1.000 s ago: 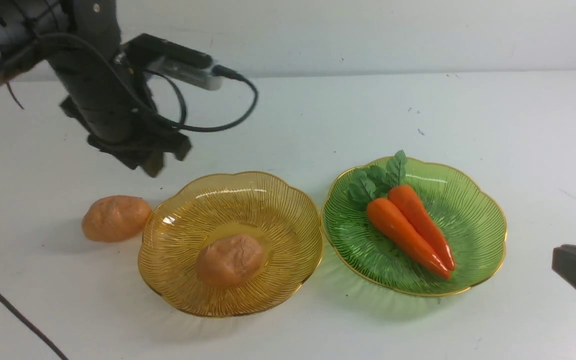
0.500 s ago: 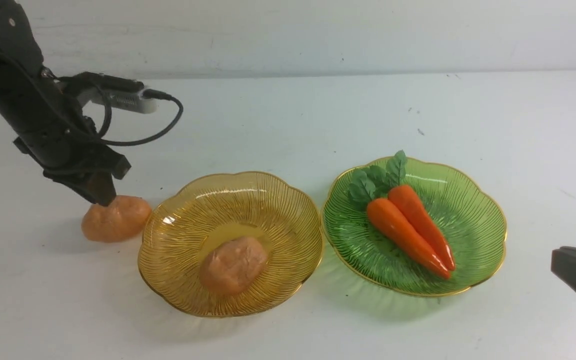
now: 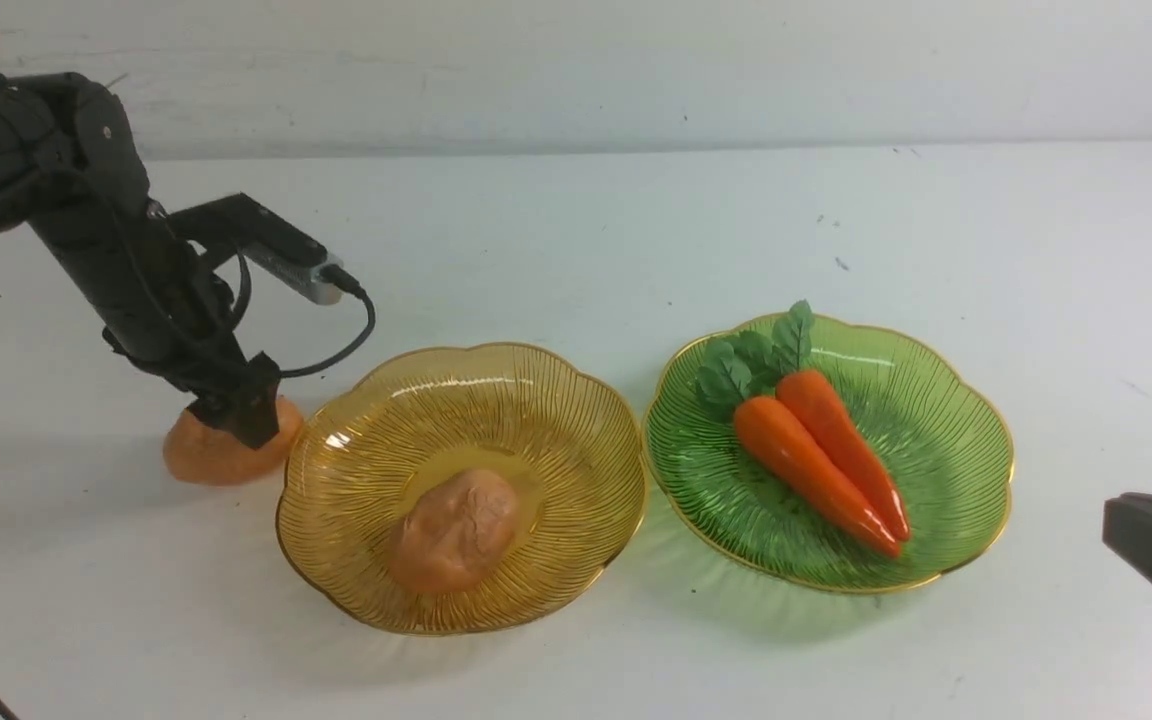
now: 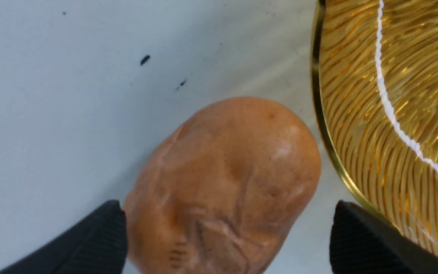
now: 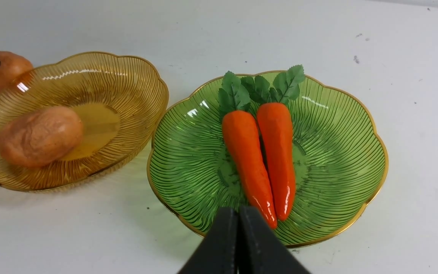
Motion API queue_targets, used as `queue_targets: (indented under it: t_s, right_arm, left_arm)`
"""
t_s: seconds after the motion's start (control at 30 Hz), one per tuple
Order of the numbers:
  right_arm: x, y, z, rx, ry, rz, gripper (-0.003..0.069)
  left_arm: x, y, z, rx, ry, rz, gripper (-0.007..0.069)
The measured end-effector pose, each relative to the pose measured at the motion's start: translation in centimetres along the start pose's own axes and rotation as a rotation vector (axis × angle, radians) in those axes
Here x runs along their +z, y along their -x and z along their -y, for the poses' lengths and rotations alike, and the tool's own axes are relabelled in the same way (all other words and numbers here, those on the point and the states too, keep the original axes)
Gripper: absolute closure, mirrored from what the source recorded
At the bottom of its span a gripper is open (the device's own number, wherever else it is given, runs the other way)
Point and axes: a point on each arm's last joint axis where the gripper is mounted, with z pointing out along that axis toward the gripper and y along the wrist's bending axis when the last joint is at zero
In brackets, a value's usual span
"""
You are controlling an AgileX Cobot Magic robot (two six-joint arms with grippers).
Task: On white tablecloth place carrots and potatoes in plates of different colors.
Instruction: 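Put the potatoes from the left side into the left plate with the left gripper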
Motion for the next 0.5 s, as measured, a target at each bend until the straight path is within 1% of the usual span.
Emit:
queue_targets:
  t_s: [0.1, 0.2, 0.23, 0.3, 0.33, 0.4, 0.47, 0.5]
  right_arm:
    - [0.0, 0.0, 0.0, 0.000, 0.000, 0.000, 0.0674]
    - [0.0, 0.0, 0.0, 0.000, 0.000, 0.000, 0.0674]
    - [0.0, 0.0, 0.0, 0.000, 0.000, 0.000, 0.0674]
    - [0.0, 0.0, 0.0, 0.000, 0.000, 0.000, 0.0674]
    - [0.0, 0.0, 0.0, 0.000, 0.000, 0.000, 0.0674]
    - [0.0, 0.0, 0.0, 0.000, 0.000, 0.000, 0.0674]
    - [0.0, 0.0, 0.0, 0.000, 0.000, 0.000, 0.0674]
    - [0.0, 0.0, 0.0, 0.000, 0.000, 0.000, 0.0674]
  left_arm:
    - [2.4, -0.3, -0.1, 0.008, -0.040, -0.053, -0.0058]
    - [3.8, -0.5, -0.1, 0.006, -0.064, -0.085, -0.0054]
    - [3.9, -0.5, -0.1, 0.003, -0.067, -0.089, -0.0033]
    - [3.6, -0.6, -0.1, -0.016, -0.073, -0.116, 0.0080]
    - [3.4, -0.6, -0.2, -0.019, -0.067, -0.125, 0.0122]
    - [2.3, -0.5, -0.9, -0.032, -0.025, -0.175, 0.0188]
    - [0.9, 0.0, -1.6, -0.043, 0.022, -0.182, 0.0209]
    - [-0.2, 0.6, -2.2, -0.050, 0.068, -0.171, 0.0211]
